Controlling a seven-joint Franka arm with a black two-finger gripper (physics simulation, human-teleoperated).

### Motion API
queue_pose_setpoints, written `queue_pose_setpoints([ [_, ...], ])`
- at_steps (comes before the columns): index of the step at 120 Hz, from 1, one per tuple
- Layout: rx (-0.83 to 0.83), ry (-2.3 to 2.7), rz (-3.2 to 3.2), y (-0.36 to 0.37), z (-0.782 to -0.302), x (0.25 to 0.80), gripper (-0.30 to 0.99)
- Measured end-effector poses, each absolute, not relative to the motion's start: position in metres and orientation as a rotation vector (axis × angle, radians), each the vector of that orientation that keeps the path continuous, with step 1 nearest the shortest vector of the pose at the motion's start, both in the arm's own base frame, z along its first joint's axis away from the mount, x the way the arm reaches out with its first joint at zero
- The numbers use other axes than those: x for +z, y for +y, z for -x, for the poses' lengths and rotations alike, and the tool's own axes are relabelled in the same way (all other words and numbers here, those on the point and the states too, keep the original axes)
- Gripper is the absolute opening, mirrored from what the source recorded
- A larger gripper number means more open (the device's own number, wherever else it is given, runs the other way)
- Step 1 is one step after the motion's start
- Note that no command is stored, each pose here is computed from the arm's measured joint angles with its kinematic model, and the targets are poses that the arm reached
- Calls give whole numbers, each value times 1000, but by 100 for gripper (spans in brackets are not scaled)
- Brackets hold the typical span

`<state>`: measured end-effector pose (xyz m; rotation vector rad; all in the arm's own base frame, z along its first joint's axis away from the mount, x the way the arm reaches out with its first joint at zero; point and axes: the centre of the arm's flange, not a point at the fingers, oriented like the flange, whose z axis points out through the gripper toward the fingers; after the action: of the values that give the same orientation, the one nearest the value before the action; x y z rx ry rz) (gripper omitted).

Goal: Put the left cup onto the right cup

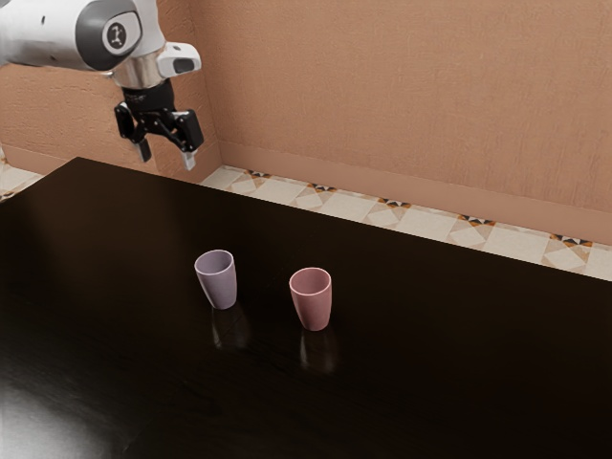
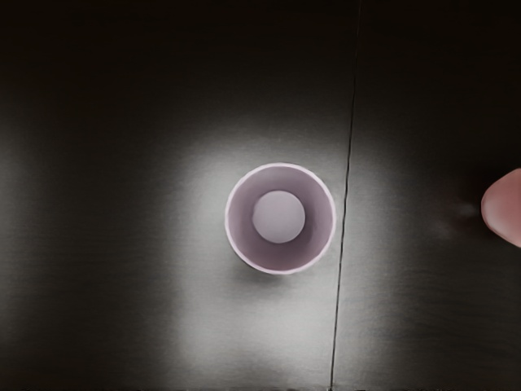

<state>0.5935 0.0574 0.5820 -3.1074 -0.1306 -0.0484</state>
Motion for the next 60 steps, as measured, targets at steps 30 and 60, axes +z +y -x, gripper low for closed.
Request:
queue_pose_setpoints([
  [30, 6, -159, 3104, 61, -595, 565, 69],
  [60, 176, -230, 3090, 83, -595, 485, 69],
])
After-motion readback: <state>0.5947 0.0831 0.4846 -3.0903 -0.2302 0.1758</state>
